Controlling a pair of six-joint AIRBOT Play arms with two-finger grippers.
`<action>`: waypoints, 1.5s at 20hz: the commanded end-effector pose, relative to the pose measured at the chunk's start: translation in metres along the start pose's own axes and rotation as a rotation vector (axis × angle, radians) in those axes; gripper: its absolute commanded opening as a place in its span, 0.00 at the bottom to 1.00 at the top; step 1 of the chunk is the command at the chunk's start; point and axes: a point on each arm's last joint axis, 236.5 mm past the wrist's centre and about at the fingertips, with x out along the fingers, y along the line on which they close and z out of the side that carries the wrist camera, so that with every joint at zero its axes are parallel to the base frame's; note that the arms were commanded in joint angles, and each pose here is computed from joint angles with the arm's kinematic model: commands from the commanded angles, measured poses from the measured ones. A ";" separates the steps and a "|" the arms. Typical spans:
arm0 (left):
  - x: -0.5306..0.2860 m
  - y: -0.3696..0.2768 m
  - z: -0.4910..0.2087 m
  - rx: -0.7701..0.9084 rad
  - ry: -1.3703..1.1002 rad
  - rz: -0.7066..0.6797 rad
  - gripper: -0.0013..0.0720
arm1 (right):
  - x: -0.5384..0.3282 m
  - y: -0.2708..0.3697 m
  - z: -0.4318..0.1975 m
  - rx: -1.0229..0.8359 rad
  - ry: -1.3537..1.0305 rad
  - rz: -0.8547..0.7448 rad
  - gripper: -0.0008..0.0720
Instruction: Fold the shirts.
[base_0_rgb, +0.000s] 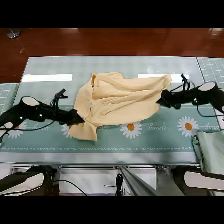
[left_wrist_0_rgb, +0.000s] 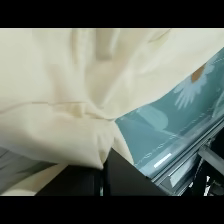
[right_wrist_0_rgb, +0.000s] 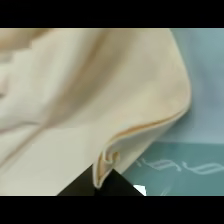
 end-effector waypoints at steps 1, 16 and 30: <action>-0.062 -0.077 0.069 0.151 -0.226 -0.112 0.05 | -0.073 0.086 0.055 -0.173 -0.156 0.080 0.04; -0.480 -0.413 -0.062 1.017 -1.511 0.125 0.05 | -0.554 0.311 -0.112 -0.816 -1.290 -0.042 0.05; -0.392 -0.282 -0.029 0.648 -1.207 0.276 0.05 | -0.444 0.225 -0.124 -0.674 -0.861 -0.171 0.05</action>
